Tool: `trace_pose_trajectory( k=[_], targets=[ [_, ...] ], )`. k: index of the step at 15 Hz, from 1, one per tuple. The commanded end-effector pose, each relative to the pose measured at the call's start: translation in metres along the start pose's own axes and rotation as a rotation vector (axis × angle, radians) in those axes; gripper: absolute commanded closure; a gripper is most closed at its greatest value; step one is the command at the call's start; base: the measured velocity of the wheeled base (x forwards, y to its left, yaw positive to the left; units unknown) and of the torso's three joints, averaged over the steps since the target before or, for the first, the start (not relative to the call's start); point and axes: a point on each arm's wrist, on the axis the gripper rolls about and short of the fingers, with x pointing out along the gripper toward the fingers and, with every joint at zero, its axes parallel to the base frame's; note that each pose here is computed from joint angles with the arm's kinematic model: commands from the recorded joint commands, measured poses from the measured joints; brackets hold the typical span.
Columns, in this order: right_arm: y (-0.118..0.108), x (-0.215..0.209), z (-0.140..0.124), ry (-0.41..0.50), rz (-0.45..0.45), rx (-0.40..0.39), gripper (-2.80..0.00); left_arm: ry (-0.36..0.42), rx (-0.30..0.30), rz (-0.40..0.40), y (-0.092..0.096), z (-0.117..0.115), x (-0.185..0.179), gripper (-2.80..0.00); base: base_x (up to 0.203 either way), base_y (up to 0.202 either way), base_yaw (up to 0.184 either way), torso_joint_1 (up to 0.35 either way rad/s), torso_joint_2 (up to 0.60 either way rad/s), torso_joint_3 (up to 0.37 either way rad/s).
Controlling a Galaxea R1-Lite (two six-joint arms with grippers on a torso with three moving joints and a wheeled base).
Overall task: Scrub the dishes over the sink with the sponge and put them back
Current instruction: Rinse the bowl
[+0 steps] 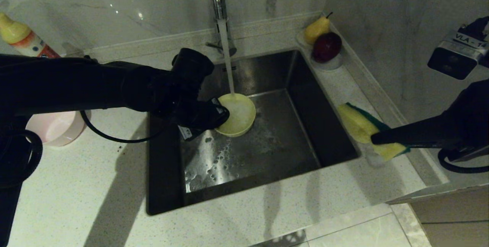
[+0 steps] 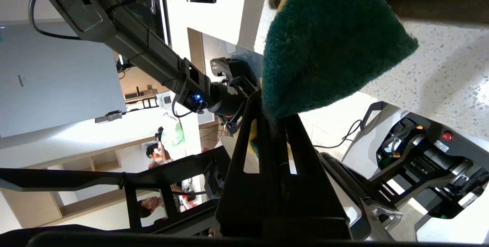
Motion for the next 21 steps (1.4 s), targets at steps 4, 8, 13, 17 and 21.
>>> trace_pose_trajectory(
  k=[4, 8, 13, 17, 21],
  targets=[
    [0.002, -0.002, -0.001, 0.0, 0.005, 0.001, 0.0, -0.016, -0.002, -0.009, -0.001, 0.003, -0.013, 0.0, 0.0, 0.0, 0.0, 0.0, 0.0, 0.0],
    [0.0, 0.0, 0.0, 0.003, 0.003, 0.004, 0.0, -0.261, 0.06, 0.073, 0.0, 0.011, -0.048, 0.0, 0.0, 0.0, 0.0, 0.0, 0.0, 0.0],
    [-0.006, 0.003, 0.002, 0.01, -0.01, 0.025, 0.0, -0.594, 0.245, 0.055, 0.005, 0.015, -0.069, 0.0, 0.0, 0.0, 0.0, 0.0, 0.0, 0.0],
    [-0.006, 0.005, 0.006, 0.01, -0.011, 0.029, 0.0, -0.802, 0.356, 0.017, 0.011, 0.013, -0.078, 0.0, 0.0, 0.0, 0.0, 0.0, 0.0, 0.0],
    [-0.01, 0.009, 0.009, 0.017, -0.014, 0.038, 0.0, -0.953, 0.424, -0.008, 0.018, 0.011, -0.086, 0.0, 0.0, 0.0, 0.0, 0.0, 0.0, 0.0]
  ],
)
